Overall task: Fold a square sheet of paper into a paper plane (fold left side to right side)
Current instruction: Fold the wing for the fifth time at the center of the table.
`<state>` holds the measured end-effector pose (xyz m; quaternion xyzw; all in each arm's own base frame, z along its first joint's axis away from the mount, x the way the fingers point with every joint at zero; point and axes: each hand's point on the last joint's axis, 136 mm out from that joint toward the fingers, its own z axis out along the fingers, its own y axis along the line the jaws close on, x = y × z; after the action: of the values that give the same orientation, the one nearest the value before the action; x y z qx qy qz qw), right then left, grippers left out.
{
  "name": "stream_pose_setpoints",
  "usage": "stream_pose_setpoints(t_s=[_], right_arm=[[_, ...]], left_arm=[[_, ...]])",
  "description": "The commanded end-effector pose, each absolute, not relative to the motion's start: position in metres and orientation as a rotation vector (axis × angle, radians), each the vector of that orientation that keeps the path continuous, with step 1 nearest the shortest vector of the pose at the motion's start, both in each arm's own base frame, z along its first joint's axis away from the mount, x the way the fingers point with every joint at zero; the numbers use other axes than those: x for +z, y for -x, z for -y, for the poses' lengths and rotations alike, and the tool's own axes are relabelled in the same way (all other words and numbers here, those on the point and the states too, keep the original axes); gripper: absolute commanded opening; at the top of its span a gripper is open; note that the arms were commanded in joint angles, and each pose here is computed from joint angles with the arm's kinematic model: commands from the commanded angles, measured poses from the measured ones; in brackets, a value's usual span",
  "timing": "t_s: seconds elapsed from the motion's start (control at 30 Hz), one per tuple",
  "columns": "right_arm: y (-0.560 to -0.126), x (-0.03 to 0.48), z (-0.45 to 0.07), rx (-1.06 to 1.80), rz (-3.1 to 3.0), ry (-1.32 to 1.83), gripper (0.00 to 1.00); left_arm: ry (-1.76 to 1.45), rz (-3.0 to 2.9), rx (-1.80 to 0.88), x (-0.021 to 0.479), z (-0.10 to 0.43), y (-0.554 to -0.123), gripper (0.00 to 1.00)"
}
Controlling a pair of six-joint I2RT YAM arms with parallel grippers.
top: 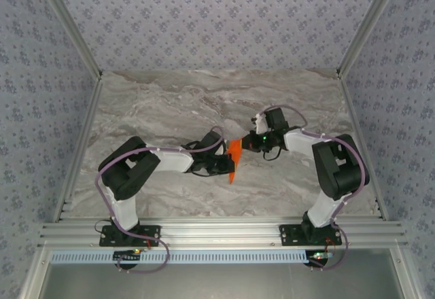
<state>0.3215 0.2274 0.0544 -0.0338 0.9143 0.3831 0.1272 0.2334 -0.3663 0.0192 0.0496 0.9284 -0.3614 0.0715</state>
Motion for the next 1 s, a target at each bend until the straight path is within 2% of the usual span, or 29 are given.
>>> stream_pose_setpoints(t_s=[0.0,0.27,0.43,0.63,0.83,0.97], right_arm=[[-0.321,0.055,-0.245,1.185,-2.639,0.102,0.02],[-0.318,0.013,-0.243,1.095,-2.782,0.036,0.02],[-0.31,-0.007,-0.231,0.984,-2.892,-0.002,0.02],[-0.306,-0.01,-0.231,0.962,-2.907,0.013,0.02],[-0.307,-0.009,-0.233,0.943,-2.914,0.034,0.02],[-0.306,-0.01,-0.235,0.934,-2.922,0.05,0.02]], left_arm=[[-0.124,-2.962,-0.928,-0.014,0.339,-0.207,0.03],[-0.171,-2.9,-0.975,0.006,0.347,-0.214,0.05],[-0.24,-2.808,-1.059,0.04,0.36,-0.22,0.11],[-0.306,-2.693,-1.232,0.082,0.378,-0.221,0.14],[-0.312,-2.721,-1.347,0.075,0.39,-0.212,0.13],[-0.312,-2.757,-1.333,0.062,0.391,-0.21,0.13]])
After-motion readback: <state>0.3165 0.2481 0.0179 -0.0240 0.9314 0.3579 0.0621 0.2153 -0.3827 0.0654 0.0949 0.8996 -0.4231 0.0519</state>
